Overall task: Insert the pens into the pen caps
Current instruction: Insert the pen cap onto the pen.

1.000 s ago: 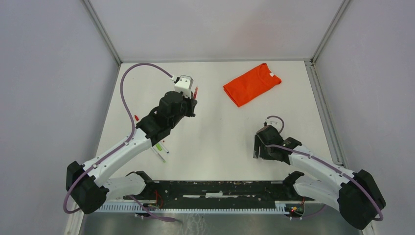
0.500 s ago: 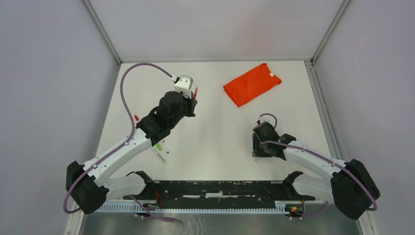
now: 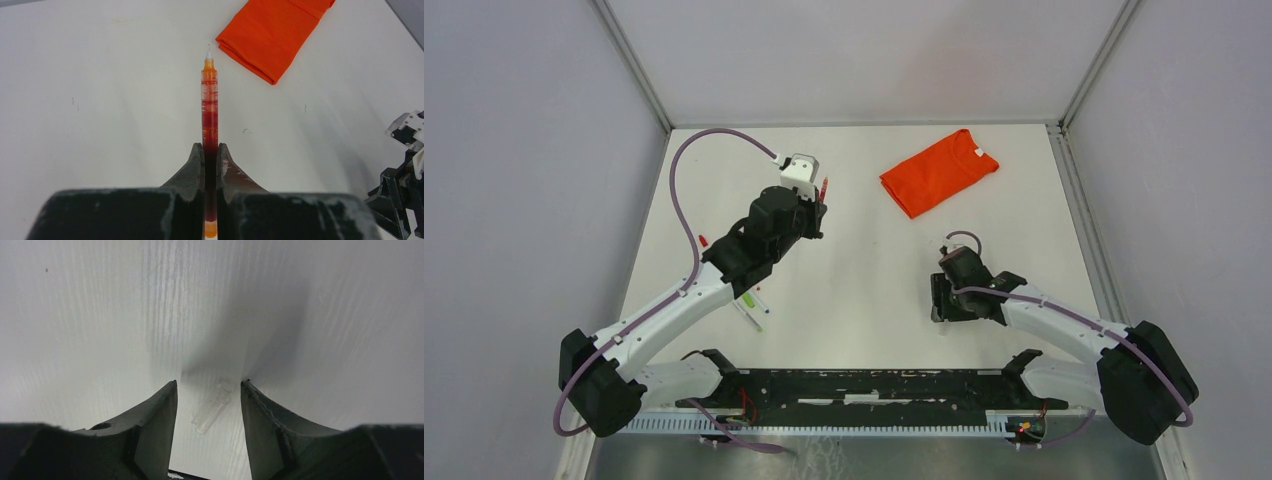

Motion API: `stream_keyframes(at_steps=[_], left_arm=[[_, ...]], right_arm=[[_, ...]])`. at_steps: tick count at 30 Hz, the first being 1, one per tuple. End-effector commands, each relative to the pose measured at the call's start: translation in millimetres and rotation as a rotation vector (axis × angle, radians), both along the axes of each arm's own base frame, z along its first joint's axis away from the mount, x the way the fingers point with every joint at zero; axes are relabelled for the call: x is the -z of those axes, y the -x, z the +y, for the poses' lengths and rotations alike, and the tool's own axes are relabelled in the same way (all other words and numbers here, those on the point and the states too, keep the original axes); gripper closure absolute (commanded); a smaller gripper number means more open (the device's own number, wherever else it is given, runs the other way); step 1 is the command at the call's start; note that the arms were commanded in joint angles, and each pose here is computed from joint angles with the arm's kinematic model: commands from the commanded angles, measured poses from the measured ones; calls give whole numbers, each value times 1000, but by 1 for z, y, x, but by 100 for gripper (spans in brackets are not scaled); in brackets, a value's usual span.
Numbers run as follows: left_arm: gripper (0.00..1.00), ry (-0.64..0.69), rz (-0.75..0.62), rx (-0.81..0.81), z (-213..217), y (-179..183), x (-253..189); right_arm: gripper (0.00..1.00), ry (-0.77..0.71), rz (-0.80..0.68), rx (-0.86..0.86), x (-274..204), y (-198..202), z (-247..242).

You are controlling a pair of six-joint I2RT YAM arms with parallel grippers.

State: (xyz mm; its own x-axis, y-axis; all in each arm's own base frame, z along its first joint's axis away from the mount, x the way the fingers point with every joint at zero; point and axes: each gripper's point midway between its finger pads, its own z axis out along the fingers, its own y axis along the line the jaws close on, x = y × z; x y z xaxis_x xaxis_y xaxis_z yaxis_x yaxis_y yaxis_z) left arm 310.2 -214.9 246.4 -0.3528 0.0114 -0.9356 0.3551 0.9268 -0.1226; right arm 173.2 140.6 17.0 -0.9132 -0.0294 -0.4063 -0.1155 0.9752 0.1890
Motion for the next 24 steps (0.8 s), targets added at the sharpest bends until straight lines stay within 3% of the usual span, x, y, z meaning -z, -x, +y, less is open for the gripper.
stream_keyframes(at_steps=[1, 7, 16, 24], left_arm=[[98, 11, -52, 15, -2, -2, -17], [98, 11, -50, 18, -2, -2, -16], [98, 12, -49, 24, -4, -3, -16], [98, 7, -48, 21, -3, -2, -15]], right_arm=[[45, 43, -18, 11, -10, -3, -8], [46, 57, 33, -30, -6, 7, -9], [34, -67, 144, -165, -10, 37, 11], [30, -117, 137, -208, -8, 38, 28]])
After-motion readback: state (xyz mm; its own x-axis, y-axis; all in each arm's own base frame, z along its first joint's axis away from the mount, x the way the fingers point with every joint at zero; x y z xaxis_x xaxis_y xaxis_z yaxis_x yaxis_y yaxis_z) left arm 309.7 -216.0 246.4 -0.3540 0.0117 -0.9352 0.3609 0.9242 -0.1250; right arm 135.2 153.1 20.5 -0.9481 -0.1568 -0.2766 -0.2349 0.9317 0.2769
